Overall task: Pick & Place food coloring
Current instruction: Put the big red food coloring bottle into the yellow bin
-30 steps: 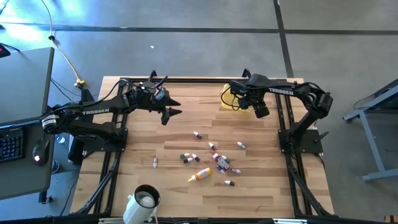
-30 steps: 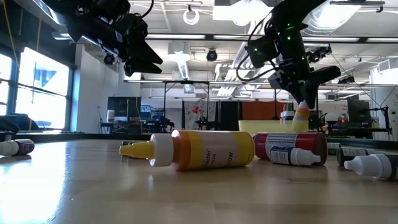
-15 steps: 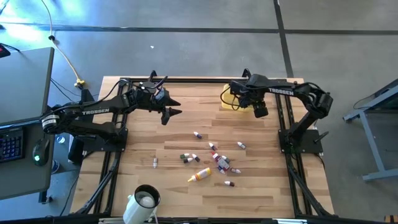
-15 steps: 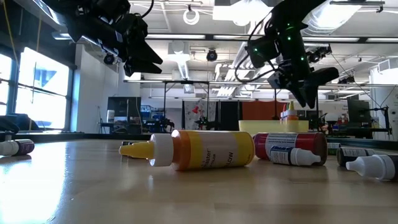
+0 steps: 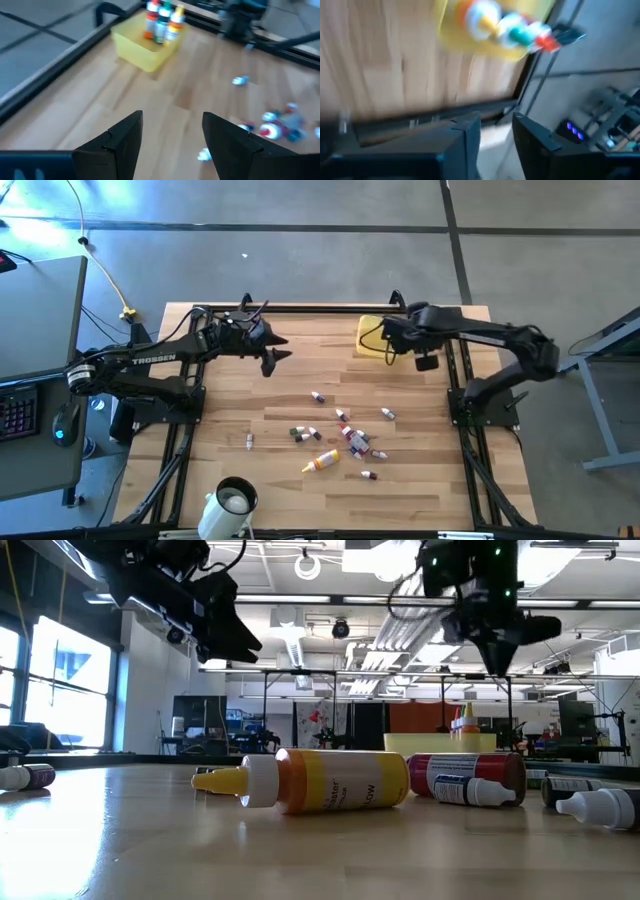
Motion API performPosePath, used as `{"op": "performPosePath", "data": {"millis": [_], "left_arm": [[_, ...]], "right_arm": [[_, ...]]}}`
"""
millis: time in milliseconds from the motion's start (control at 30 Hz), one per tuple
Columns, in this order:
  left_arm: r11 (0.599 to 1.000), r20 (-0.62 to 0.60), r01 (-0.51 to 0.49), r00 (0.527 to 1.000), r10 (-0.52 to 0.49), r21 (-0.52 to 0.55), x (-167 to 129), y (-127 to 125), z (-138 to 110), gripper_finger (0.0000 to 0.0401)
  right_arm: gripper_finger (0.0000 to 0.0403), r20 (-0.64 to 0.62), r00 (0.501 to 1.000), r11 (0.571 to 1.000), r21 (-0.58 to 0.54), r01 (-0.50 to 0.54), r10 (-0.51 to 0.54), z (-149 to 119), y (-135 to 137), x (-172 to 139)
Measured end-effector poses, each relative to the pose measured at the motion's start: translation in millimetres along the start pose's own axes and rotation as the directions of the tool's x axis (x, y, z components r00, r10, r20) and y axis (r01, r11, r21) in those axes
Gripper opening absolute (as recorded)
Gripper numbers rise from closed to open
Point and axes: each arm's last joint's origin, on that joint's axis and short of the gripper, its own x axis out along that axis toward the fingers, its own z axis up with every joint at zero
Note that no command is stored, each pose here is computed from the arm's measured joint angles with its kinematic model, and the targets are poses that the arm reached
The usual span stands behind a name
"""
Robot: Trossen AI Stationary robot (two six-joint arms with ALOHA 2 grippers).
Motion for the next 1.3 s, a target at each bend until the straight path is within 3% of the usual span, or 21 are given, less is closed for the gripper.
{"op": "performPosePath", "data": {"millis": [133,233,300,433,500,600,667,733,833,967,1033,1100,1200,1300], "left_arm": [[0.999,0.009,-0.033,0.999,0.033,0.0,0,1,1,0.0206],[0.999,0.008,-0.03,1.0,0.03,0.011,0,1,1,0.0205],[0.999,0.001,-0.019,1.0,0.019,0.034,3,1,-1,0.0199],[0.996,0.011,-0.007,1.0,0.006,0.088,14,3,-2,0.0161],[0.99,0.038,0.045,0.998,-0.05,0.131,23,2,-1,0.0133],[0.981,0.106,0.125,0.984,-0.141,0.148,36,1,3,0.0081],[0.983,0.158,0.131,0.976,-0.15,0.126,45,-1,4,0.004],[0.992,0.206,0.082,0.973,-0.1,0.096,53,-2,5,0.0011],[0.997,0.277,-0.006,0.961,-0.016,0.078,64,-2,5,0.0013],[0.995,0.257,0.03,0.965,-0.052,0.091,76,-2,6,0.0003],[0.994,0.241,0.057,0.967,-0.079,0.096,79,-3,7,0.0004],[0.993,0.218,0.067,0.972,-0.086,0.095,81,-3,8,0.0002],[0.994,0.201,0.064,0.976,-0.081,0.092,82,-3,13,0.0003],[0.993,0.201,0.066,0.976,-0.083,0.093,82,-4,16,0.0003]], "right_arm": [[0.0051,0.307,0.952,0.988,0.137,-0.067,0.022,-7,-5,-22],[0.0011,0.537,0.843,0.95,0.247,-0.193,0.031,-11,-12,-38],[0.0007,0.65,0.76,0.914,0.3,-0.274,0.015,-12,-15,-46],[0.0012,0.762,0.641,0.867,0.378,-0.325,-0.092,-11,-17,-50],[0.0004,0.746,0.648,0.818,0.463,-0.342,-0.152,-11,-16,-44],[0.0005,0.649,0.719,0.651,0.662,-0.372,-0.248,-15,-10,-30],[0.0008,0.619,0.744,0.629,0.689,-0.359,-0.253,-20,0,-19],[0.0003,0.629,0.733,0.622,0.69,-0.371,-0.26,-22,9,-9],[0.0003,0.669,0.693,0.607,0.676,-0.417,-0.269,-24,24,9],[0.0001,0.711,0.649,0.609,0.649,-0.457,-0.271,-24,42,32],[0.0002,0.741,0.613,0.63,0.62,-0.468,-0.274,-23,48,38],[0.0001,0.798,0.553,0.686,0.543,-0.485,-0.241,-21,52,40],[0.0001,0.907,0.409,0.778,0.331,-0.534,-0.104,-14,62,37],[0.0004,0.962,0.271,0.802,0.179,-0.569,-0.023,-8,69,29]]}}
